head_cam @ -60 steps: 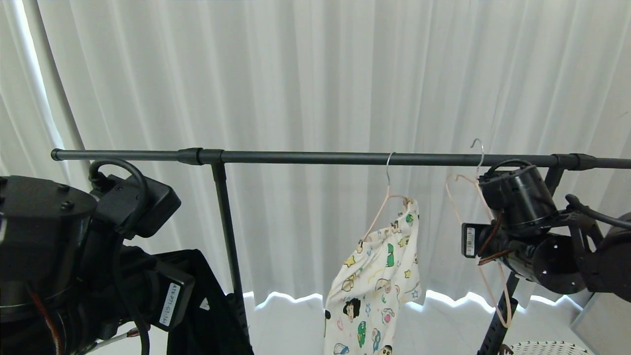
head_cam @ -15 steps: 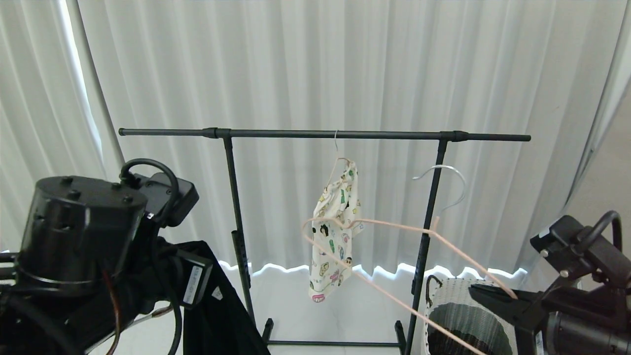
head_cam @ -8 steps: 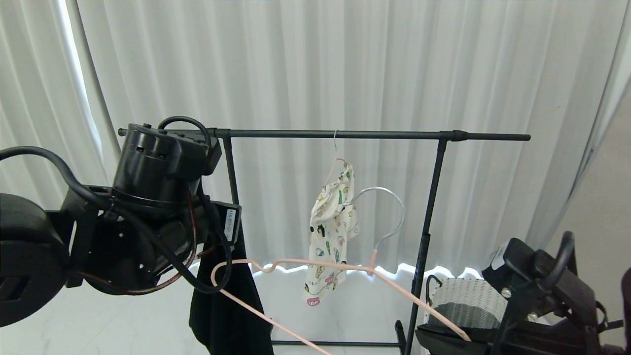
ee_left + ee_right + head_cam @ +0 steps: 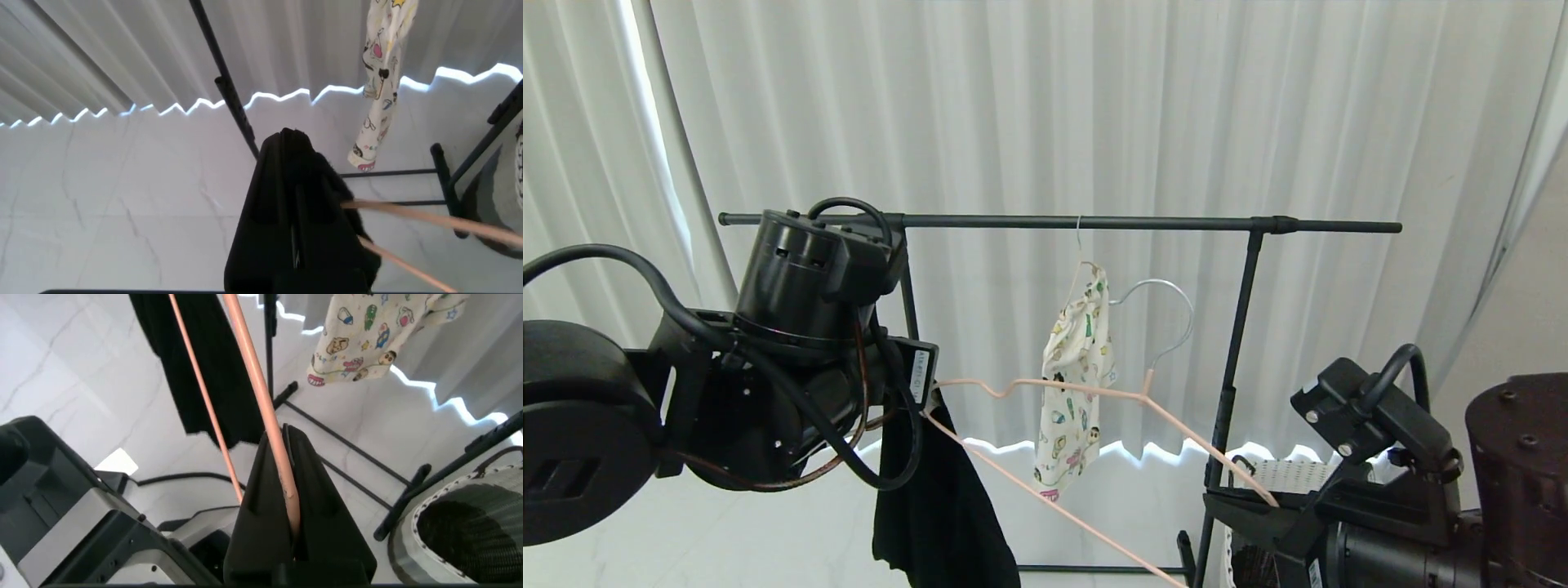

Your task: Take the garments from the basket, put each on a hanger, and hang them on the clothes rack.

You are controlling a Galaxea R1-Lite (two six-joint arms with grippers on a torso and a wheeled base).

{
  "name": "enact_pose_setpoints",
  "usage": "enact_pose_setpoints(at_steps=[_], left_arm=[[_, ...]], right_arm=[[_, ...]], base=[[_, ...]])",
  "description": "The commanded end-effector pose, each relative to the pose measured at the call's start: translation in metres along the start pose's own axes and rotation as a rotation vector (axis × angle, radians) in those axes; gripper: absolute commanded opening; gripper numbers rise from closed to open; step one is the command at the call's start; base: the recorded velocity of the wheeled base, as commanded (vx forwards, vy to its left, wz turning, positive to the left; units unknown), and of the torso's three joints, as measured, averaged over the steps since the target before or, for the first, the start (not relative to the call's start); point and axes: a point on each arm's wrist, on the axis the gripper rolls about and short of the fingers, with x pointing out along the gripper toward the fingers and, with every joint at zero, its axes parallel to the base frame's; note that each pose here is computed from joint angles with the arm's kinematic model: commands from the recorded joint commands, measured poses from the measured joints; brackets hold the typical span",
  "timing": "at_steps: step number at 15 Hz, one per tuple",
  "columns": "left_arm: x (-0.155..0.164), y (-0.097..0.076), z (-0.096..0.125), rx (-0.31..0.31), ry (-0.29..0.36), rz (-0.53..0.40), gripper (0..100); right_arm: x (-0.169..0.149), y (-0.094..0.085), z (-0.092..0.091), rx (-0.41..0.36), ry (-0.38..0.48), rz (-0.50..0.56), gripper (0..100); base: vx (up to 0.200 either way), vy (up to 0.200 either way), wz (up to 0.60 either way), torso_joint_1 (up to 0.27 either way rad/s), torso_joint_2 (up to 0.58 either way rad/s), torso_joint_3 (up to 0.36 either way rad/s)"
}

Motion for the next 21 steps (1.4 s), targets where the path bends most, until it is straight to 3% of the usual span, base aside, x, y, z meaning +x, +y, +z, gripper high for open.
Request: enact_pose_setpoints(at_steps=[1,7,12,14,21], left_arm=[[-0.001,-0.001,-0.001,0.004,0.002,-0.005,0],[-0.001,-0.002,0.000,0.001,-0.001,-0.007,0],[-0.002,0.000,0.001,-0.006,-0.007,-0.003,0],[-0.004,0.000,0.006,-0.039,-0.023,-0.006,0],[-0.005,0.001,0.006,-0.045,-0.025,-0.003,0]], right_arm=[[0.002,0.000,0.000,0.001,0.004,-0.004,0],[0.022,0.002,0.014,0.011,-0.024,-0.008,0],[0.025,0.011,0.013,-0.006,-0.006,0.053,0],[0.033,0.008,0.015,0.010,-0.017,0.025,0],[0.024,0.014,0.020,0.005,-0.055,0.074,0]], base=[[0.000,0.000,0.00,0.000,0.00,0.000],[0.000,0.000,0.00,0.000,0.00,0.000],[0.000,0.000,0.00,0.000,0.00,0.000],[0.000,0.000,0.00,0.000,0.00,0.000],[0.000,0.000,0.00,0.000,0.00,0.000]])
